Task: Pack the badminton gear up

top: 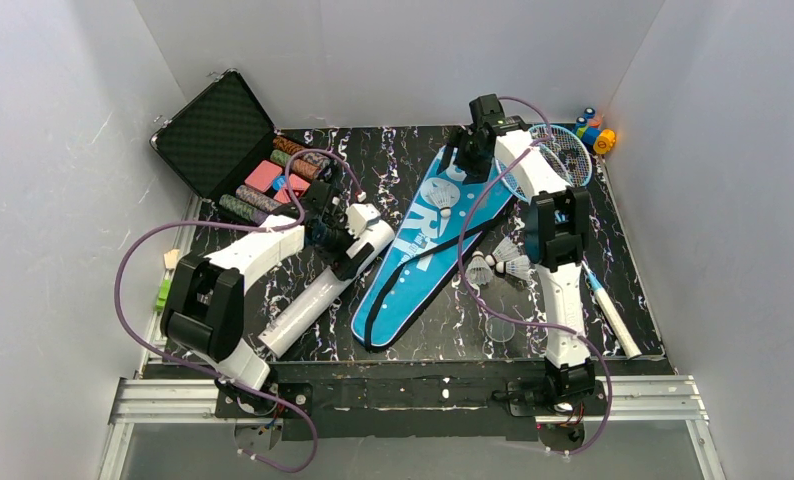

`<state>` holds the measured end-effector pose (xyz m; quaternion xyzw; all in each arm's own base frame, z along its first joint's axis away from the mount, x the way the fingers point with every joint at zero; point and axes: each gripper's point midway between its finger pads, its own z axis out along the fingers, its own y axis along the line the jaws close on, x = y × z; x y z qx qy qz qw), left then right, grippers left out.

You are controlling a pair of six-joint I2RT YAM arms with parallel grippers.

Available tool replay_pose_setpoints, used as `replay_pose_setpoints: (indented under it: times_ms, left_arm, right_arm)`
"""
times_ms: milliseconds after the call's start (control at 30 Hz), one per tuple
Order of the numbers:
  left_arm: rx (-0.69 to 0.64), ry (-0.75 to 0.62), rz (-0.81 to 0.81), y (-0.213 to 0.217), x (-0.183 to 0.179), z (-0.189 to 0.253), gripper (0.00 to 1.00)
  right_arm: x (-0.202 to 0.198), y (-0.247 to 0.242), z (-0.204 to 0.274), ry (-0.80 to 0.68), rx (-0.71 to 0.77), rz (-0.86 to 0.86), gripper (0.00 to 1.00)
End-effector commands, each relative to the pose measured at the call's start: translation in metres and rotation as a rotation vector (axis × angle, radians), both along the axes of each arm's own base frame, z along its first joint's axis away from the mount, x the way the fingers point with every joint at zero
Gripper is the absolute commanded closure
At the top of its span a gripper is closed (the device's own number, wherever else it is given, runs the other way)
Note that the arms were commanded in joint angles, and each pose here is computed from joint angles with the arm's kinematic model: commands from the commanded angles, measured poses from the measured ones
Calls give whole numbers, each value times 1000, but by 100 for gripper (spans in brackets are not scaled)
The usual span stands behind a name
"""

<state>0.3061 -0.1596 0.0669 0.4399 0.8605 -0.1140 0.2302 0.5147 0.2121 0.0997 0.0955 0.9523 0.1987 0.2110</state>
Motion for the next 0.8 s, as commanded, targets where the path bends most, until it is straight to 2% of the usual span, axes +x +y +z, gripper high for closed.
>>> replay_pose_setpoints:
  times_ms: [0,233,400,767]
  left_arm:
    - [30,-29,-16,9,-6,11,2]
    - [82,-11,-49,33,-46,16,2]
    - [168,9,-53,57,-70,-8,2]
    - [284,-21,-29,86,-67,-38,2]
  right_arm:
    - [12,10,4,-16,40,8,19]
    - [17,-1,-11,7,13,2,23]
    - [8,-5,-18,31,-2,12,36]
    - [-20,-8,-17,68,9,30,57]
